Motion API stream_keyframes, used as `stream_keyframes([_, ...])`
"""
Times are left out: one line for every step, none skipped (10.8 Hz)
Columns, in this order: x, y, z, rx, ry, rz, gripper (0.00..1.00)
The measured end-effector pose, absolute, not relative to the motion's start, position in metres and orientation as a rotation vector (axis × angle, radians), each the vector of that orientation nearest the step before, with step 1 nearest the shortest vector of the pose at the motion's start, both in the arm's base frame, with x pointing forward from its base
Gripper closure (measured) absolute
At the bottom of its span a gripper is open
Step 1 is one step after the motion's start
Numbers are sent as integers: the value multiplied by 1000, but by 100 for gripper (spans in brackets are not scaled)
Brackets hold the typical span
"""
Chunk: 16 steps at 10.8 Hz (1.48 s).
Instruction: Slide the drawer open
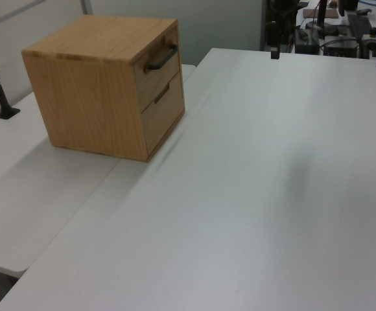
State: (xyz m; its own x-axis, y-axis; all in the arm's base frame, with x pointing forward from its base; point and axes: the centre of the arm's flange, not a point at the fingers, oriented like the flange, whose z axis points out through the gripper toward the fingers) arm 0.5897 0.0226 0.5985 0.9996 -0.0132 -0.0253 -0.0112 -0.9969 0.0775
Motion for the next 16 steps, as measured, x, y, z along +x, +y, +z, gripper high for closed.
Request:
stream_keyframes([589,35,598,3066,15,-39,0])
stream_keyframes([590,37,597,3066,22,-43,0])
stream_keyframes([590,41,594,3065,34,-50,0])
stream_keyframes([591,45,592,3065,43,-55,0])
stream_keyframes([591,47,591,3065,37,-56,0])
stream_keyframes([591,48,592,3064,1,-54,0])
stream_keyframes([591,48,592,3059,-25,-50,0])
stream_keyframes([591,48,592,3055,-38,-48,0])
stream_keyframes([591,49,592,3054,-55,-47,0])
stream_keyframes([591,49,591,3053,-80,-49,0])
stream_keyframes([593,49,587,3048,-147,-56,0])
stream_keyframes([597,49,579,3037,-252,-72,0])
stream_keyframes([604,51,570,3022,-388,-53,0])
stream_keyframes([614,53,565,3006,-548,13,0])
stream_keyframes([623,54,564,2986,-721,91,0])
stream_keyframes([630,56,564,2962,-877,164,0])
